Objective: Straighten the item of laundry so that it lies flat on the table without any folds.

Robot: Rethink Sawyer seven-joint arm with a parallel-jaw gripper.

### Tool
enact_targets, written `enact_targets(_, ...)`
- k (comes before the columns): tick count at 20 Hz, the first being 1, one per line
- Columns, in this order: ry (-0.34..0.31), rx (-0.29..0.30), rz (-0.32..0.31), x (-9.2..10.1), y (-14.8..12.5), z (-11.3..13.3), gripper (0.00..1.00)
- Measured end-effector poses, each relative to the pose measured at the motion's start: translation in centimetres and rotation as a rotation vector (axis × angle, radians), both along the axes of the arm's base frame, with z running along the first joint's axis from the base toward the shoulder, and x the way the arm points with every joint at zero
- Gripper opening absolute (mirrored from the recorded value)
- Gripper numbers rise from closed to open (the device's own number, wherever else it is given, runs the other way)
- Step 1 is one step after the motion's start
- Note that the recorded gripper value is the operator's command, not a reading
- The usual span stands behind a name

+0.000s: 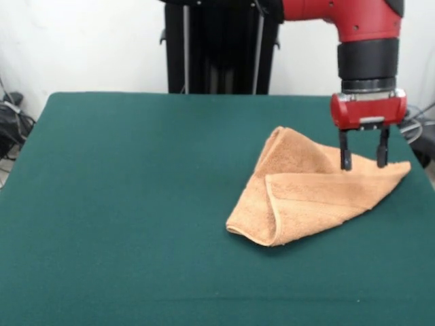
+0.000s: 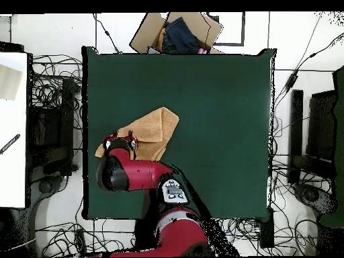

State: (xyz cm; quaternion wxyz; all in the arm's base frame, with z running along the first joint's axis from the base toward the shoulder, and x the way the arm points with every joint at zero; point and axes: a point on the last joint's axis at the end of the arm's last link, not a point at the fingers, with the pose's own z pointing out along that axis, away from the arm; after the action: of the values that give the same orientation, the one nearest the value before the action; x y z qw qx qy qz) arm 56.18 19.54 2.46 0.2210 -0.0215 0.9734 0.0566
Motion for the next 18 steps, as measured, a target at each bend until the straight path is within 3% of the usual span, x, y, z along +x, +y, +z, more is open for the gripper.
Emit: enact_targets(18,-0.046,0.129,0.018,0.5,-1.2,0.3,1.0)
